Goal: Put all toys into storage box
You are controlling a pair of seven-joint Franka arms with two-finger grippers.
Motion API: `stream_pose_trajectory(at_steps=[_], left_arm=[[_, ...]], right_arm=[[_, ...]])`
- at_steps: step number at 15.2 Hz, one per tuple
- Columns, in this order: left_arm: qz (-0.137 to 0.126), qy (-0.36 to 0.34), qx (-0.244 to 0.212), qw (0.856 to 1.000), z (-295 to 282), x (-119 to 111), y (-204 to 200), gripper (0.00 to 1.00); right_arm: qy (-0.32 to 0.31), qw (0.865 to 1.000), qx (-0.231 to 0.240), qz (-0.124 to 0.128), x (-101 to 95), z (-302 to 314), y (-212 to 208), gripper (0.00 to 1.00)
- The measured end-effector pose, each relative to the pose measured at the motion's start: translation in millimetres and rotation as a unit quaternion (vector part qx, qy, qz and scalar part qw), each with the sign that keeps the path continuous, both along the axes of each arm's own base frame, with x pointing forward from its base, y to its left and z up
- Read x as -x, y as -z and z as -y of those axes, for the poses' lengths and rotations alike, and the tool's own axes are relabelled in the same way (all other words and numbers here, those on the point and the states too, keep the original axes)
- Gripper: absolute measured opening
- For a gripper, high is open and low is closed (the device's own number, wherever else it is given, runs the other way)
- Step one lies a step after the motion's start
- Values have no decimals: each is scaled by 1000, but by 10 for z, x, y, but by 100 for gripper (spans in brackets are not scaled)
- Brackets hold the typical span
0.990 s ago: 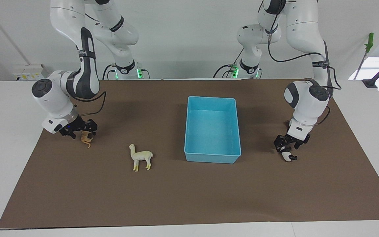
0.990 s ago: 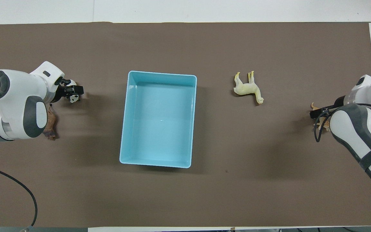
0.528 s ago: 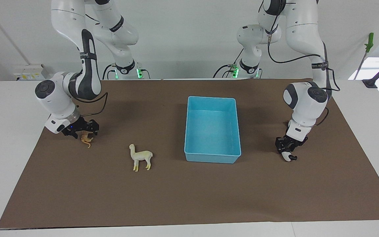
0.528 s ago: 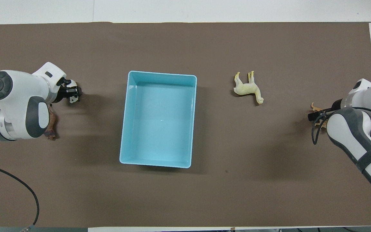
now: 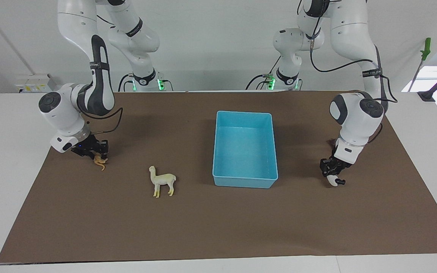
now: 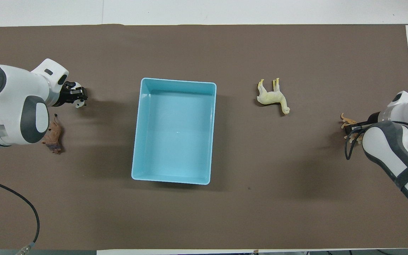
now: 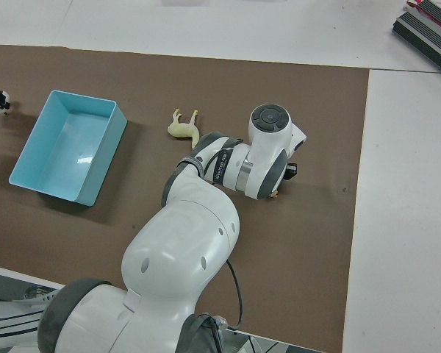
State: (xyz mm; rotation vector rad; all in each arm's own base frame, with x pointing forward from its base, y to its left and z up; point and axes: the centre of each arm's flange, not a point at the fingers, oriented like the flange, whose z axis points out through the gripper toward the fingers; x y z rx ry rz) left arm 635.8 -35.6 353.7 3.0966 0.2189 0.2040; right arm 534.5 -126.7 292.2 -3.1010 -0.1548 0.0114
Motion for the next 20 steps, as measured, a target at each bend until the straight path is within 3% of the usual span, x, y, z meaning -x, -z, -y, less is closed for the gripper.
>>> stream_pose_trajectory(at_steps=[2, 5, 7, 10, 12, 16, 20], left_arm=[[-12, -31, 11, 999, 400, -59, -453, 55], [-15, -77, 41, 996, 1248, 61, -1032, 55], [-13, -107, 57, 993, 1891, 235, -1160, 55], [-33, -108, 56, 992, 2635, 620, -992, 55], [-39, -95, 51, 993, 2806, 840, -759, 61], [-39, -91, 49, 994, 2789, 1014, -649, 99], [-27, -98, 46, 994, 2304, 919, -1069, 100]], right_arm=[[6, 1000, 1, 6, -17, 59, -51, 32], [6, 1000, 2, 16, -123, 92, -256, 32], [11, 1000, -13, 12, -246, 60, -539, 32], [25, 998, -46, 19, -485, -143, -1123, 32], [41, 998, -49, 23, -642, -387, -1517, 32], [94, 994, -54, 23, -948, -1036, -2115, 32], [153, 987, -57, 9, -1062, -2007, -2056, 32]])
